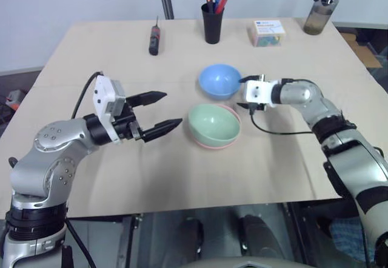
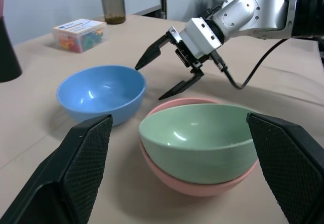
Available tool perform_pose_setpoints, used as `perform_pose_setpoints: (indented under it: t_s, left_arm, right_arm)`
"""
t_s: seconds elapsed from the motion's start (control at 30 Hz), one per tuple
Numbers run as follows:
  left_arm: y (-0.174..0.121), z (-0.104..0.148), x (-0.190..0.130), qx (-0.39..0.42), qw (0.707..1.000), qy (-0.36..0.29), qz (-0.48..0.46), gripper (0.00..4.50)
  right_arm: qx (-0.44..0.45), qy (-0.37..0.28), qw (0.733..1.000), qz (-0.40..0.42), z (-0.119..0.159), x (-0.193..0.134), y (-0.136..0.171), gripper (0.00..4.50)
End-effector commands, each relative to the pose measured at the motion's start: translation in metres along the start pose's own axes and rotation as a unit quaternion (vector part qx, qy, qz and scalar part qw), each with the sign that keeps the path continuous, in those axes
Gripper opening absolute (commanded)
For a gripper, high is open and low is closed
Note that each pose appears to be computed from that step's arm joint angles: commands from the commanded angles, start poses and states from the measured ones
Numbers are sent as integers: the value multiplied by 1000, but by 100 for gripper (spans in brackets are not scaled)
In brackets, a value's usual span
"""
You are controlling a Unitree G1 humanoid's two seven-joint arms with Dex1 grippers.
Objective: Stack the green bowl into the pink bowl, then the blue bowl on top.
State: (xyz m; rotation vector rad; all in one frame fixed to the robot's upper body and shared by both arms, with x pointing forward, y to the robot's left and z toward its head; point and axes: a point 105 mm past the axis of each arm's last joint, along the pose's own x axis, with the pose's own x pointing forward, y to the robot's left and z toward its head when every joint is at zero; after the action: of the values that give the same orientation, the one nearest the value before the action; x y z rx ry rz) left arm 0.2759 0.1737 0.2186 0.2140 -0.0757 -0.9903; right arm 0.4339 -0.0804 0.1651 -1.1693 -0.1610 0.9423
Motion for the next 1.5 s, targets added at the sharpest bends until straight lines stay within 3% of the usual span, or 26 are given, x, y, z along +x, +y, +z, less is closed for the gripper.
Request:
perform_pose_setpoints:
  t_s: [0.03,0.1,0.37,0.4,0.5,0.67,0.83,0.93,1.03,1.13,1.23,1.27,1.3,1.33,1.5]
  left_arm:
    - [-4,14,-7,26,1000,-10,10,450]
    - [-5,14,-9,26,1000,-10,15,450]
    - [-5,14,-9,26,999,-11,22,450]
    - [-5,14,-8,26,999,-12,22,450]
    - [-5,15,-5,26,999,-15,19,450]
    - [-1,12,-3,22,999,-19,21,450]
    - [4,7,-3,19,999,-19,24,450]
    - [6,5,-2,19,999,-20,23,450]
    - [6,5,2,18,999,-26,18,450]
    - [4,5,6,18,999,-29,11,450]
    - [5,4,6,22,999,-23,13,450]
    - [6,1,6,24,999,-15,16,450]
    - [6,-1,7,26,999,-10,18,450]
    - [7,-3,6,26,999,-6,25,450]
    - [1,-14,-5,7,1000,16,21,450]
  right_arm:
    - [-32,-9,999,-8,10,7,-6,366]
    - [-33,-8,999,-9,12,10,-5,366]
    - [-73,-7,997,-6,17,14,-6,22]
    - [-78,-7,997,-9,17,13,-7,7]
    - [-81,-16,996,-21,20,9,-16,7]
    - [24,-131,991,-3,47,-27,-40,7]
    - [86,-231,961,127,100,-82,-12,7]
    - [105,-233,949,183,121,-97,11,7]
    - [136,-227,944,198,128,-92,30,99]
    - [146,-210,945,204,125,-85,44,223]
    - [165,-203,949,179,122,-88,39,329]
    - [171,-208,954,134,121,-90,28,386]
    - [175,-211,956,101,120,-92,20,413]
    - [190,-208,957,67,115,-99,12,437]
    - [267,-158,950,-17,83,-143,16,437]
